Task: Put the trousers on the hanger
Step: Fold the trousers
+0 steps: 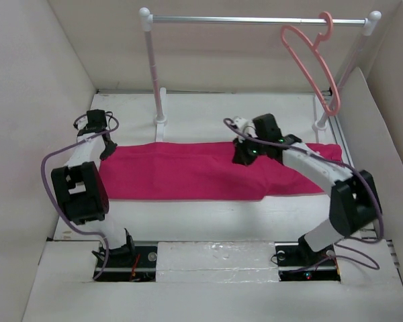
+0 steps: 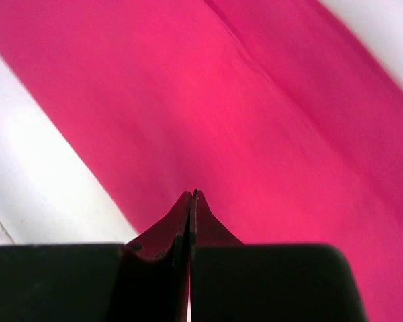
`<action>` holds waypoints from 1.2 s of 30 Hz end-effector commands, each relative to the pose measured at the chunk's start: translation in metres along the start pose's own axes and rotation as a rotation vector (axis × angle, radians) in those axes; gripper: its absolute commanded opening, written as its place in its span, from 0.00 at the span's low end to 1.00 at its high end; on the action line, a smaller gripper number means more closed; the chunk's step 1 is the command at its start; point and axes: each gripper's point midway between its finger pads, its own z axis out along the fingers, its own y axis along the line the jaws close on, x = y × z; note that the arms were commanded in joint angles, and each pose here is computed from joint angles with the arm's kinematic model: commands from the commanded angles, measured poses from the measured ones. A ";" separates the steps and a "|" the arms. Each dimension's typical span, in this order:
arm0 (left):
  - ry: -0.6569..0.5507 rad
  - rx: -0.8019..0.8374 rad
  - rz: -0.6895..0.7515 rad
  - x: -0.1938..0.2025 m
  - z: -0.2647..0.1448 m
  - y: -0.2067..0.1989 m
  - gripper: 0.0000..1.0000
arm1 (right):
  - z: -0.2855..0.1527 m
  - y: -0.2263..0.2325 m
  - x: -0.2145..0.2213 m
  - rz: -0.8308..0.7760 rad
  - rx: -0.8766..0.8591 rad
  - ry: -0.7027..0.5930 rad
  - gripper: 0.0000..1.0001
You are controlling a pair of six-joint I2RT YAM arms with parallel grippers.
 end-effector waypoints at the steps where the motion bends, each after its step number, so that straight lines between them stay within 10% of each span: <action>1: 0.107 0.013 0.024 0.021 0.010 -0.001 0.16 | 0.038 0.034 -0.048 -0.251 -0.126 -0.032 0.00; 5: 0.137 0.050 -0.062 0.016 0.024 -0.009 0.27 | 0.083 0.054 -0.083 -0.358 -0.218 -0.041 0.40; 13: 0.159 0.057 -0.136 0.009 0.044 -0.028 0.41 | 0.148 0.042 -0.089 -0.398 -0.297 0.024 0.56; 26: 0.198 -0.004 -0.122 0.021 0.067 -0.024 0.30 | 0.195 0.031 -0.068 -0.309 -0.397 0.062 0.56; 36: 0.182 -0.011 -0.120 0.014 0.065 -0.024 0.03 | 0.180 0.035 -0.070 -0.288 -0.402 0.027 0.17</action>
